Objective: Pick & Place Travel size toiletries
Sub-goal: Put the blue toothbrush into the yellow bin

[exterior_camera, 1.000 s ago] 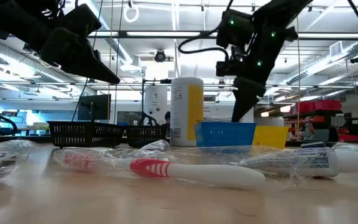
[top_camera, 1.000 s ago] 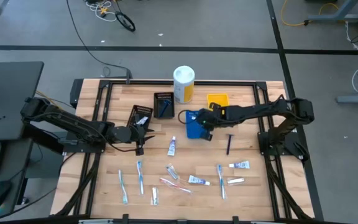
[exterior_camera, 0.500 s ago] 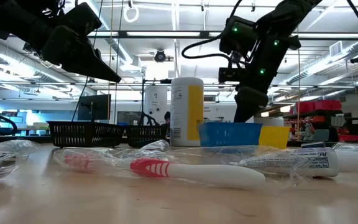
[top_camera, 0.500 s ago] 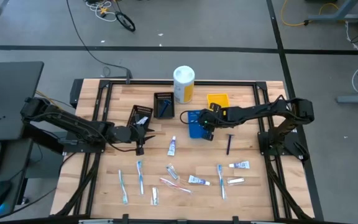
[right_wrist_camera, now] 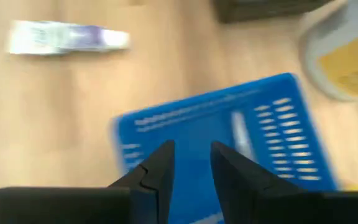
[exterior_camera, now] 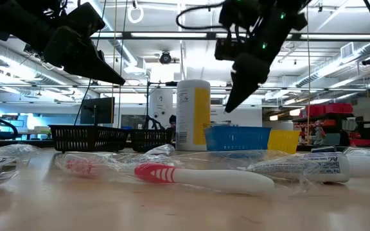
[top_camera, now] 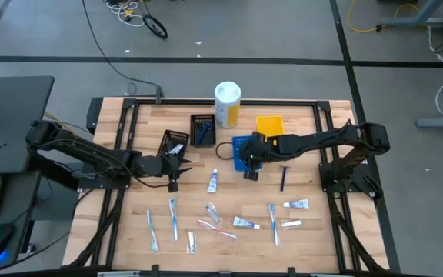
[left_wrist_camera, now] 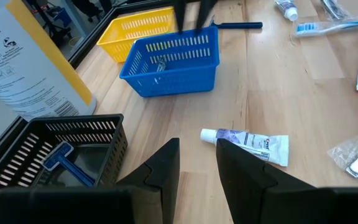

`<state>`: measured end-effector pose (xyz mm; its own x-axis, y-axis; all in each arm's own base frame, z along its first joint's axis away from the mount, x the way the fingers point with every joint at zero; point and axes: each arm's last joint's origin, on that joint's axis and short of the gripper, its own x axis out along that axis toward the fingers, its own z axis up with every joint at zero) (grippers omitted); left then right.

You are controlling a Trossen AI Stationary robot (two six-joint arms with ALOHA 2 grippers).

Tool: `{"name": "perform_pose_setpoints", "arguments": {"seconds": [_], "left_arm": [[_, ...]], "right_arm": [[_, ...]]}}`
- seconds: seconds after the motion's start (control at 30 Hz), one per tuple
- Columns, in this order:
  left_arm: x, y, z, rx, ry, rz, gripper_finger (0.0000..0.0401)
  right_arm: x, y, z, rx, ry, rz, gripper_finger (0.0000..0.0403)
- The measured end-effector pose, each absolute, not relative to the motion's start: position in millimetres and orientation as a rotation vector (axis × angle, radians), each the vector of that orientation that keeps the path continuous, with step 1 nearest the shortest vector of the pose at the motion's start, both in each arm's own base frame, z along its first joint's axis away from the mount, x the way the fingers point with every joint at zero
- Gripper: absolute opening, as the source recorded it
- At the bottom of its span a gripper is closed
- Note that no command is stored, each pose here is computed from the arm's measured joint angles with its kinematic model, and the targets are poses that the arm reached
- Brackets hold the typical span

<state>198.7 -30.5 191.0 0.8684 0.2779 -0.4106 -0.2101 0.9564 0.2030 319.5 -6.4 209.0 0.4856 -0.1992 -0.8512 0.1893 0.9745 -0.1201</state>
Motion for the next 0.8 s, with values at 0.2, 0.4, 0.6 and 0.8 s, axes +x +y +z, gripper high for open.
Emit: {"name": "perform_pose_setpoints", "arguments": {"seconds": [0.2, 0.4, 0.6, 0.8], "left_arm": [[198.7, -30.5, 191.0, 0.151, 0.452, 0.257, 0.0114], [198.7, -30.5, 190.9, 0.132, 0.449, 0.261, 0.0114], [199.0, -30.2, 191.8, 0.116, 0.437, 0.274, 0.0114], [202.1, -31.0, 198.7, 0.182, 0.374, 0.256, 0.0114]], "right_arm": [[305.2, 29.5, 207.9, 0.201, 1.221, -0.107, 0.0113], [286.1, 61.8, 203.2, 0.640, 1.456, -0.107, 0.0113], [281.6, 78.7, 203.0, 0.823, 1.507, -0.186, 0.0113], [280.3, 82.9, 203.3, 1.034, 1.532, -0.344, 0.0113]]}}
